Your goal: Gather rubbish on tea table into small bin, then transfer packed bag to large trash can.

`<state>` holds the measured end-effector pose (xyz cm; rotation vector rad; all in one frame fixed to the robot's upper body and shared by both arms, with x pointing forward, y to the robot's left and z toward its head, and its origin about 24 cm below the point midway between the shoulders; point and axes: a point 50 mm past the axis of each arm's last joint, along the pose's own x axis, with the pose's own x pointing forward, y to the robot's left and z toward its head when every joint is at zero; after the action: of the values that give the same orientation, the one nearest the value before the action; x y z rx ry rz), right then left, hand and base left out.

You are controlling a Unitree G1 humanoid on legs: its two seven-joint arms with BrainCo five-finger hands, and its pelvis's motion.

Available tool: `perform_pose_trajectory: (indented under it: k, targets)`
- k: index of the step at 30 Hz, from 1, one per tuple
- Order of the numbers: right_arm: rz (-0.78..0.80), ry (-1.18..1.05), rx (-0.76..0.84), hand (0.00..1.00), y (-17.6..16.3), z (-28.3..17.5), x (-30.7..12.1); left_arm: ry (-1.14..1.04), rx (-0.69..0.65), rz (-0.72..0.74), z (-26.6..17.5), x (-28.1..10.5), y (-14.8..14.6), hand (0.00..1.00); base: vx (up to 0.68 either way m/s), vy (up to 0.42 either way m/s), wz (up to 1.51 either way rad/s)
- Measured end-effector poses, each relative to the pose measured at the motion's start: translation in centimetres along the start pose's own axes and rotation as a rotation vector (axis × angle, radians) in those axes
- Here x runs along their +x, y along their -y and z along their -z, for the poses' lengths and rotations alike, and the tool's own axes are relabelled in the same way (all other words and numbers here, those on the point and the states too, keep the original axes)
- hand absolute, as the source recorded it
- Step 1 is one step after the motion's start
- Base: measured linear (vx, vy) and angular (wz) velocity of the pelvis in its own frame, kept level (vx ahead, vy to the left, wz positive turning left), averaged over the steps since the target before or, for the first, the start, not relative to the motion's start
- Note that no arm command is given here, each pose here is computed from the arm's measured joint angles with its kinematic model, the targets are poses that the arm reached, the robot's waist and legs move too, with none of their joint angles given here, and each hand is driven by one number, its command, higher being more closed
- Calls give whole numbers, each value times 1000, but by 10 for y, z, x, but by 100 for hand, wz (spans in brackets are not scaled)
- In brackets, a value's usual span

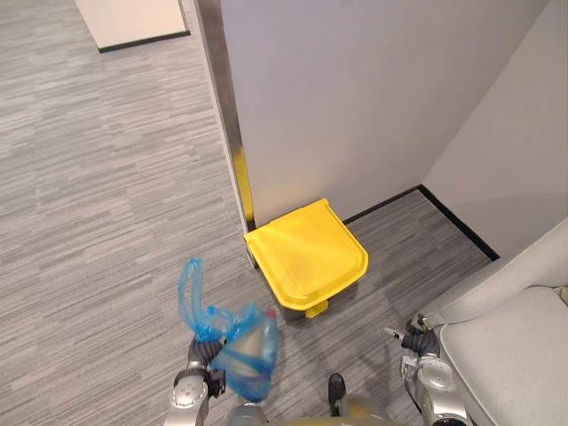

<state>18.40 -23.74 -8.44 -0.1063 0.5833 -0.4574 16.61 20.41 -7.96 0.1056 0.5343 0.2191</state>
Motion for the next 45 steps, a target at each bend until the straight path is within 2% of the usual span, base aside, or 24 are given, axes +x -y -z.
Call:
perform_pose_trajectory:
  k: [7, 10, 16, 26, 32, 36, 40, 45]
  targets:
    - [89, 21, 91, 0, 13, -6, -1, 84, 14, 4, -26, 13, 4, 100, 141, -25, 39]
    - [112, 67, 89, 0, 24, -18, 1, 100, -14, 9, -33, 18, 15, 100, 237, -85, 47]
    - [148, 117, 146, 0, 30, -28, -3, 106, -3, 31, -34, 18, 19, 100, 246, -111, 31]
    - [100, 103, 182, 0, 13, -27, -5, 93, -7, 73, -32, 17, 28, 100, 84, -89, 0]
    - [-62, 128, 120, 0, -27, -36, -7, 100, 12, 97, -33, 18, 32, 100, -99, -54, 14]
    - [-189, 221, 75, 0, -62, -65, -7, 140, 11, 98, -46, 23, 34, 100, -162, -74, 29]
    - [-305, 360, 51, 0, -93, -111, -8, 248, -11, 87, -78, 31, 36, 100, -209, -99, 18]
    - [-393, 548, 3, 0, -119, -171, -14, 276, -33, 57, -84, 34, 30, 100, -123, -144, 23]
